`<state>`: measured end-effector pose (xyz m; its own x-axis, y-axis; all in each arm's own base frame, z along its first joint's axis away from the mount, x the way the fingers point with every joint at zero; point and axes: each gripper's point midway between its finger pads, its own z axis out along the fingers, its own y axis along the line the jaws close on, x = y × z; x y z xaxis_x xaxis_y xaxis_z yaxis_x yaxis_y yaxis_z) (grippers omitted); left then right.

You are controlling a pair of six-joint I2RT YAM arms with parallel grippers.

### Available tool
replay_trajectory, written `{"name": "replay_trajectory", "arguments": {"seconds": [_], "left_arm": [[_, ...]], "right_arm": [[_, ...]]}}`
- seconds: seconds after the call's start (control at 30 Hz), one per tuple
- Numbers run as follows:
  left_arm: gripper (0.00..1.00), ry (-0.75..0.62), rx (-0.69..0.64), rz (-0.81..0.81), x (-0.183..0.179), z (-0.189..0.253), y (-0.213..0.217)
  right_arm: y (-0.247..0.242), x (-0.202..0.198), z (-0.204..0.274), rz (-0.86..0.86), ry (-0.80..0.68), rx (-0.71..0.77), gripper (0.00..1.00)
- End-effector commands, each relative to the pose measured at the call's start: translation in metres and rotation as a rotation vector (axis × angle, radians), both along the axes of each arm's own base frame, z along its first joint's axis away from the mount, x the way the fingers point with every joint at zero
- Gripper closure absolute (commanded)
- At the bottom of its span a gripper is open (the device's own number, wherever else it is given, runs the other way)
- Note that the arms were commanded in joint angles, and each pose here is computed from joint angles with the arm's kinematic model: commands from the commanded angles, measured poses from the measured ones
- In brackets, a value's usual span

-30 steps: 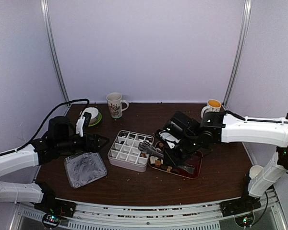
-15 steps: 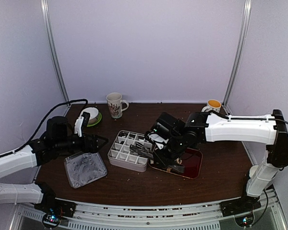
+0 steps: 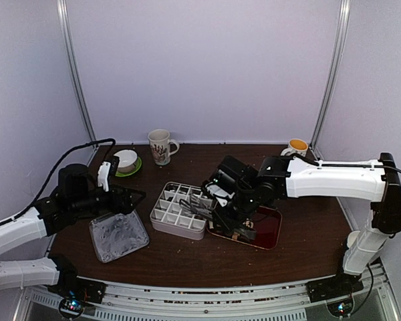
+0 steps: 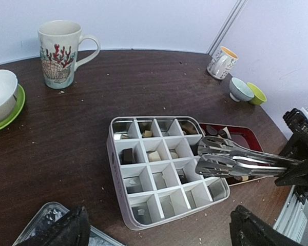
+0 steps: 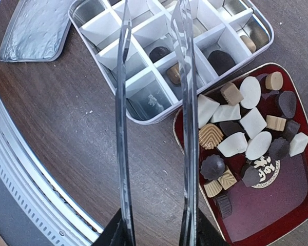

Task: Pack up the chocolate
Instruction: Place the fake chocolate in the empty pocket of the box.

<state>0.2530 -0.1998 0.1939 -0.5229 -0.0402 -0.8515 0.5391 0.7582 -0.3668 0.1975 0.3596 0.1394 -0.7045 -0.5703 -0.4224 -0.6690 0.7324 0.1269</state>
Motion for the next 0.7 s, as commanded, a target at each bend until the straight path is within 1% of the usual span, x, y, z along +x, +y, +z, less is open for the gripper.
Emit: {"name": "replay_trajectory", "arguments": {"seconds": [0.0,0.1,0.23,0.37,0.53,0.67], "left_arm": [[0.02,-0.037,0.056,0.122,0.018,-0.007,0.027],[0.03,-0.032,0.066,0.181,0.027,-0.012,0.042],[0.03,-0.039,0.110,0.321,0.042,-0.020,0.072],[0.02,-0.097,0.180,0.436,0.051,-0.018,0.099],[0.02,-0.156,0.277,0.511,0.058,-0.008,0.118],[0.02,-0.230,0.345,0.561,0.060,0.005,0.131]], "right_arm": [[-0.007,0.007,0.023,-0.021,-0.086,0.044,0.62],[-0.019,0.006,0.020,-0.035,-0.091,0.027,0.63],[-0.035,0.005,0.018,-0.067,-0.092,0.038,0.63],[-0.052,0.002,0.018,-0.100,-0.098,0.058,0.63],[-0.076,-0.005,0.017,-0.133,-0.094,0.075,0.63],[-0.094,-0.010,0.013,-0.147,-0.088,0.066,0.63]]}}
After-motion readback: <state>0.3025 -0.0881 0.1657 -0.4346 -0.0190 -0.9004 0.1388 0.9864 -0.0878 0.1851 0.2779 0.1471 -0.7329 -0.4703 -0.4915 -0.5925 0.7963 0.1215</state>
